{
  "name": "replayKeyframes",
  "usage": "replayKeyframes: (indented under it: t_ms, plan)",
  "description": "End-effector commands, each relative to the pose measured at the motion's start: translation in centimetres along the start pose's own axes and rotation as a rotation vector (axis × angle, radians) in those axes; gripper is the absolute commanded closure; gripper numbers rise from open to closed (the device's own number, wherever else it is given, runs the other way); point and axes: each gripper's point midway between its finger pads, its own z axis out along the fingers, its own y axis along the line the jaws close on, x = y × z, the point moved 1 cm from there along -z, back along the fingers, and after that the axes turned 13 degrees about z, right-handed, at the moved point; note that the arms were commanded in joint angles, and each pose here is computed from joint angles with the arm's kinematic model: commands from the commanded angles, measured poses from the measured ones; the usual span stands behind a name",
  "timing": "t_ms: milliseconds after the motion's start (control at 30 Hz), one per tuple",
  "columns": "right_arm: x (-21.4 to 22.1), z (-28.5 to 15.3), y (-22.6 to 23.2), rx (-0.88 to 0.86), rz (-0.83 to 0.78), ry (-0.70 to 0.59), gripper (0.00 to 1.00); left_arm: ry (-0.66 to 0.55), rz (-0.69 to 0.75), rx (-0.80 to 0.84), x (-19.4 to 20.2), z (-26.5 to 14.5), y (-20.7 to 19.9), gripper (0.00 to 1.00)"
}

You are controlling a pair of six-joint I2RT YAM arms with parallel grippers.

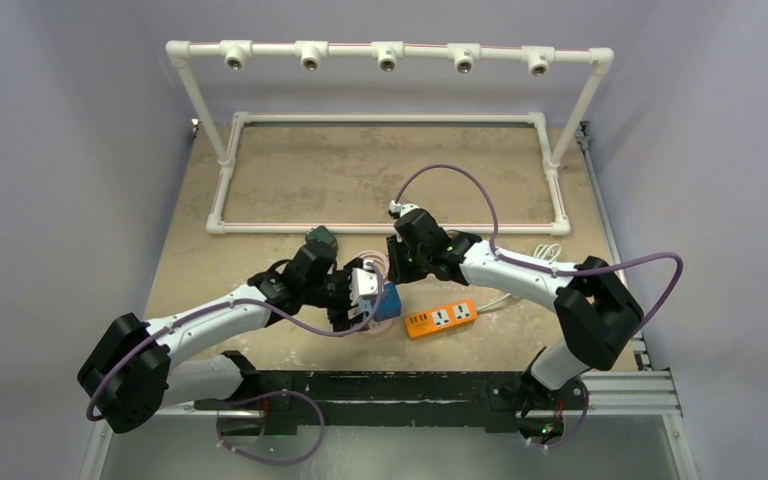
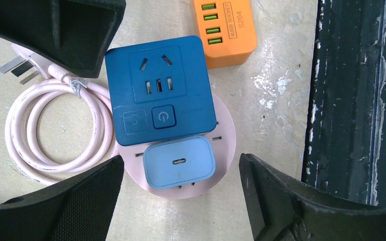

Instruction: Insert the plug

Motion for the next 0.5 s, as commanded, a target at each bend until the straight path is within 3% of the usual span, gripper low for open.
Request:
replayKeyframes:
  t_ms: [0,200,400,467]
  plan:
    - [-0.4,-0.7,0.2,-0.008,0.006,-0.023,0.69,-0.066,-0.008,-0.017,-2.4,0.1,1.0,0.16]
    - [-0.4,-0.9,0.2,-0.005,0.006,-0.027,0.70,-0.011,-0.015,-0.031,-1.3,0.6,1.6,0.32]
    - [-0.3,-1.1,-0.1,-0.001,0.009,-0.029,0.74,-0.007,-0.003,-0.035,-1.5,0.4,1.8,0.57]
    - [-0.2,-1.2,-0.2,0.004,0.010,-0.030,0.75,0.007,0.012,-0.035,-1.2,0.2,1.8,0.58]
